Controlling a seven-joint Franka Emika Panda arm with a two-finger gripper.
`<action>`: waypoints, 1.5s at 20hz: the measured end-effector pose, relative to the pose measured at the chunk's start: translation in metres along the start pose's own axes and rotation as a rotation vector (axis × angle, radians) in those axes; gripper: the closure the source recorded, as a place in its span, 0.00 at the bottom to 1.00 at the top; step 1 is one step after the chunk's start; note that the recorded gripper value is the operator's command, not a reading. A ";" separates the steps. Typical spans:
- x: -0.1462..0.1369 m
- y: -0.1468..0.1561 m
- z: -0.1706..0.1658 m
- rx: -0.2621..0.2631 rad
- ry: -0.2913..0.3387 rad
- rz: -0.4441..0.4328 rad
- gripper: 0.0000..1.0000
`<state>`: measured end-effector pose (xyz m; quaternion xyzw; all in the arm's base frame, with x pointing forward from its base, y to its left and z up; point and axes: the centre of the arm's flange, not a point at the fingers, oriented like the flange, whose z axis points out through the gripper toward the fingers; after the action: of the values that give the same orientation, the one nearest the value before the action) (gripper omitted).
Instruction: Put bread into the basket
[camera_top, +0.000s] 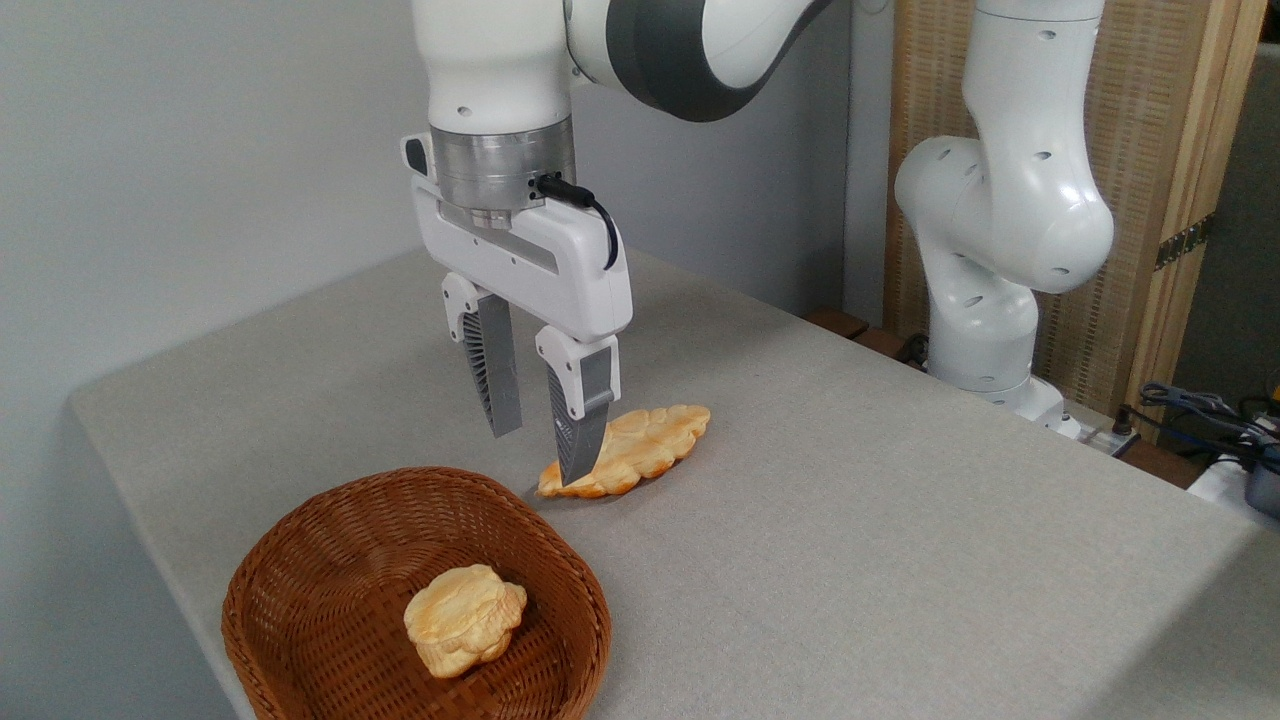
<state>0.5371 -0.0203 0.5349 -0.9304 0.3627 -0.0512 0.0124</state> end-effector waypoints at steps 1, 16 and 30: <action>0.000 0.000 0.000 0.000 0.000 0.000 0.00; 0.003 0.000 0.009 -0.008 -0.015 0.003 0.00; 0.011 -0.005 0.011 -0.002 -0.019 0.004 0.00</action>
<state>0.5500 -0.0242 0.5249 -0.9302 0.3643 -0.0422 0.0152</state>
